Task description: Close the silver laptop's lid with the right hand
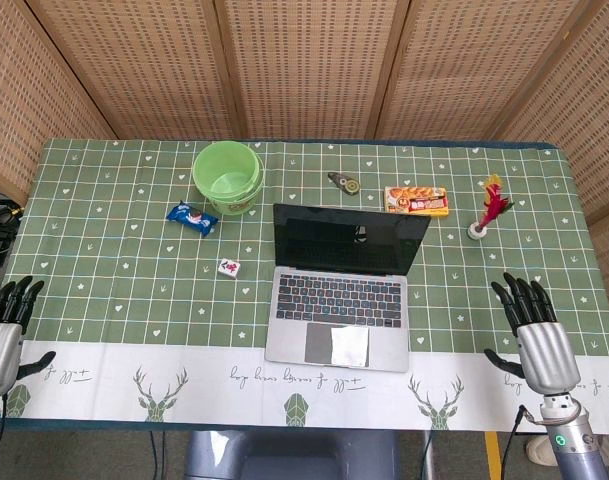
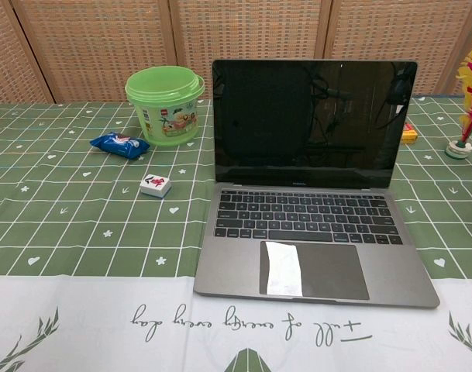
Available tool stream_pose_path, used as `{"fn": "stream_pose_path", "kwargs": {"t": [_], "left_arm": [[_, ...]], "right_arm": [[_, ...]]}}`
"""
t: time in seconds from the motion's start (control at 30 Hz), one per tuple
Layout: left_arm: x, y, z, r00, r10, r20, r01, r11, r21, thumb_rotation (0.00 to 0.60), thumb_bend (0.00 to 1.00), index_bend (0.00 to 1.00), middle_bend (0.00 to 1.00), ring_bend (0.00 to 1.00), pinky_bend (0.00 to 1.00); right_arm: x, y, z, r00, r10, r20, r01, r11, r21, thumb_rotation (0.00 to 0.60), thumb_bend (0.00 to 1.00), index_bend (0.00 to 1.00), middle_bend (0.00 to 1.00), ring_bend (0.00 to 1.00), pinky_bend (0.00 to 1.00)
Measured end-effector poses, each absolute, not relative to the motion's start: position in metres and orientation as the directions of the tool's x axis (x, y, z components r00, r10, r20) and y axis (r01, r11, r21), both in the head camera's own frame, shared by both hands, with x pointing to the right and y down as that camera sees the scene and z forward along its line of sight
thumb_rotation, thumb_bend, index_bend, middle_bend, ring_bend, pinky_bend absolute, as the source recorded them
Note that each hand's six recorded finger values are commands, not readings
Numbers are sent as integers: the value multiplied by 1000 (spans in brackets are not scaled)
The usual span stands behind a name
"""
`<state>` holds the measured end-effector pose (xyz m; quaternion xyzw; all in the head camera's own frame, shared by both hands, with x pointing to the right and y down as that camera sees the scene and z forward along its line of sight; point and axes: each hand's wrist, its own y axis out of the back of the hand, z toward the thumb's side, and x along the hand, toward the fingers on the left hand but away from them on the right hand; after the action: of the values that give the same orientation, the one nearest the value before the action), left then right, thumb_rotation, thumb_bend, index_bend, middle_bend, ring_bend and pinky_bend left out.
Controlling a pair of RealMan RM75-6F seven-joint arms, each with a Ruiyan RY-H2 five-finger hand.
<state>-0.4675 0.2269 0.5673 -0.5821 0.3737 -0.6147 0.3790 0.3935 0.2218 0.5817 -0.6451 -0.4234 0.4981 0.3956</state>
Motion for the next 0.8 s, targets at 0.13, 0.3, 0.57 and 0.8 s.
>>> {"fn": "stream_pose_path", "kwargs": {"t": [0.13,0.3,0.57,0.8], "left_arm": [[-468,226,567,-37,-900,434,29,-435,-900,600,48,0,0,0,0],[-468,227,567,-35,-900,435,27,-436,-899,600,48,0,0,0,0],[-468,226,567,-33,-902,431,25,-432,-902,600,49,0,0,0,0],[-469,225,567,-40,-902,430,31,-431,-902,600,48,0,0,0,0]], "right_arm": [[395,222,583,139,939,-315,150,-334,-931,600,169,3,0,0,0],[395,222,585,132,938,-322,163,-341,-926,600,169,3,0,0,0],[395,221,584,131,935,-330,211,-352,-912,600,168,3,0,0,0],[395,217,582,127,937,-326,244,-349,-905,600,169,3,0,0,0]]}}
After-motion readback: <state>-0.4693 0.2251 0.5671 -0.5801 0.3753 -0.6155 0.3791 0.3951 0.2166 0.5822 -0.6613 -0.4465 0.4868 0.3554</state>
